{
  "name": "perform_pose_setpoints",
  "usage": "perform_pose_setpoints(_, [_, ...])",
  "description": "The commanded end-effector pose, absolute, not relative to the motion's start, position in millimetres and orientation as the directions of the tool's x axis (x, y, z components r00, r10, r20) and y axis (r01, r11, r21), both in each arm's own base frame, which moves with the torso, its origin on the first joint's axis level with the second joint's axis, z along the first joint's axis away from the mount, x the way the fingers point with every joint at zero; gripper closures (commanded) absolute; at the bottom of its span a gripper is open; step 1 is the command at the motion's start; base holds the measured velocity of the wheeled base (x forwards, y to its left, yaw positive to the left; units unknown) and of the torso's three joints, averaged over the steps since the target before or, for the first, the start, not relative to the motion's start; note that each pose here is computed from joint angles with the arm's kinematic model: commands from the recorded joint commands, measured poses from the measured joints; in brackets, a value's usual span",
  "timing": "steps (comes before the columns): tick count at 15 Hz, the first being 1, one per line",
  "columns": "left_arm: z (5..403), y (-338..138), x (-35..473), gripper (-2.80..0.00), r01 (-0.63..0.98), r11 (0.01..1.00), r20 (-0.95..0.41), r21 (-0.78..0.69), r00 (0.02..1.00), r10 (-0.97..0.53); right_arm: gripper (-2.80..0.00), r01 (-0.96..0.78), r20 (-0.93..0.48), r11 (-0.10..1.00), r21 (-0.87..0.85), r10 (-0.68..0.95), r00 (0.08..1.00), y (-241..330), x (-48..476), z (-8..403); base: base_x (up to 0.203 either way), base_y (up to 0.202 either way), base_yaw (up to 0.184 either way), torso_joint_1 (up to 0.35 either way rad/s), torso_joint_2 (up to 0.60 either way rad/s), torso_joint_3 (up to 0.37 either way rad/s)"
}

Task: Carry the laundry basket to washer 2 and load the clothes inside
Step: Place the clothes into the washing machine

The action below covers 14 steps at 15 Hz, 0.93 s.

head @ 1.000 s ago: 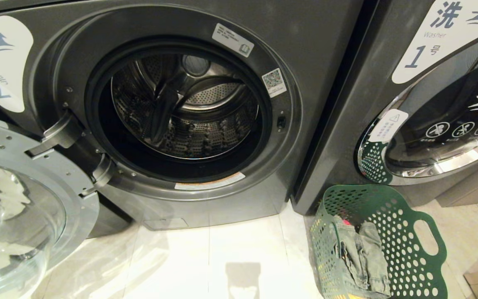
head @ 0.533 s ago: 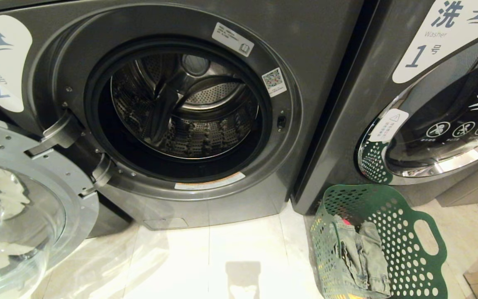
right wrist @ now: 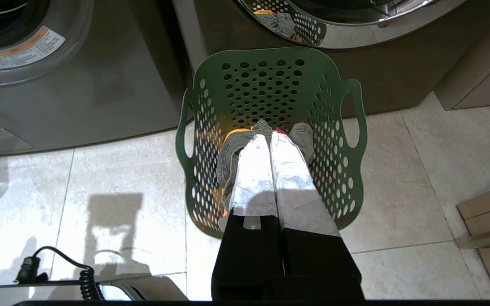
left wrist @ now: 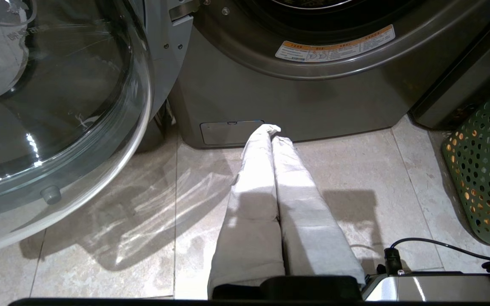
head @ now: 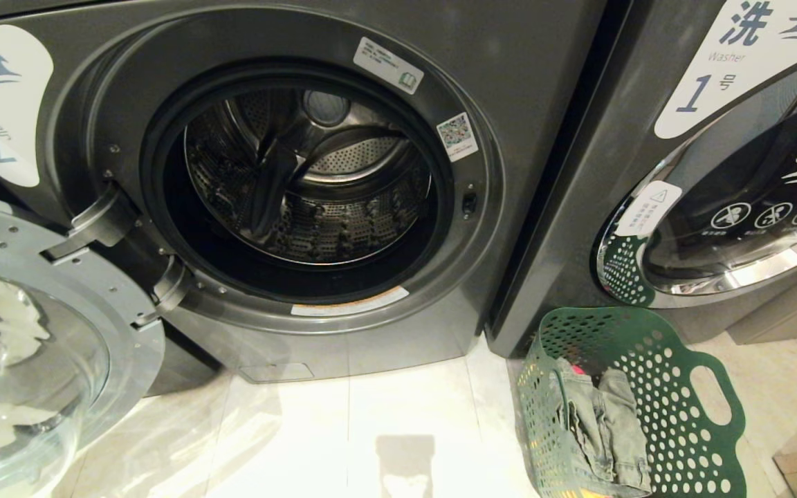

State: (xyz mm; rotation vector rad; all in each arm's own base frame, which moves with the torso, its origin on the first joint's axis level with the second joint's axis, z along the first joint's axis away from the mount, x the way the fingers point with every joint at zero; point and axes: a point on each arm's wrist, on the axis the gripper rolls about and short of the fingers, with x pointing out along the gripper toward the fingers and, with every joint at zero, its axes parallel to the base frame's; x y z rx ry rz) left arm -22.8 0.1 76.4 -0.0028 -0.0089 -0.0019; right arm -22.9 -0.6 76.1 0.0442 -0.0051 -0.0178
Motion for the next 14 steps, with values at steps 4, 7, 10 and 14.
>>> perform_pose_setpoints(4, [76.5, 0.1, -22.7, 0.0, 0.002, 1.0, 0.008, -0.003, 1.0, -0.002, 0.0, 0.018, 0.003, 0.999, 0.051, -0.018, 1.0, -0.6, -22.7, 76.0, 0.0, 0.0, 0.0, 0.0, 0.0, 0.0])
perform_pose_setpoints(7, [76.5, 0.1, -22.7, 0.0, 0.002, 1.0, 0.008, -0.003, 1.0, -0.002, 0.0, 0.018, 0.003, 0.999, 0.051, -0.018, 1.0, -0.6, -22.7, 76.0, 0.0, 0.0, 0.0, 0.0, 0.0, 0.0])
perform_pose_setpoints(10, [76.5, 0.1, -22.7, 0.0, 0.002, 1.0, 0.008, -0.003, 1.0, -0.002, 0.0, 0.018, 0.003, 0.999, 0.051, -0.018, 1.0, -0.6, -22.7, 76.0, 0.0, 0.0, 0.0, 0.0, 0.0, 0.0])
perform_pose_setpoints(14, [76.5, 0.1, -22.7, 0.0, 0.002, 1.0, 0.008, -0.003, 1.0, -0.002, 0.0, 0.018, 0.003, 0.999, 0.051, -0.018, 1.0, -0.6, -22.7, 76.0, 0.0, 0.0, 0.0, 0.0, 0.0, 0.0])
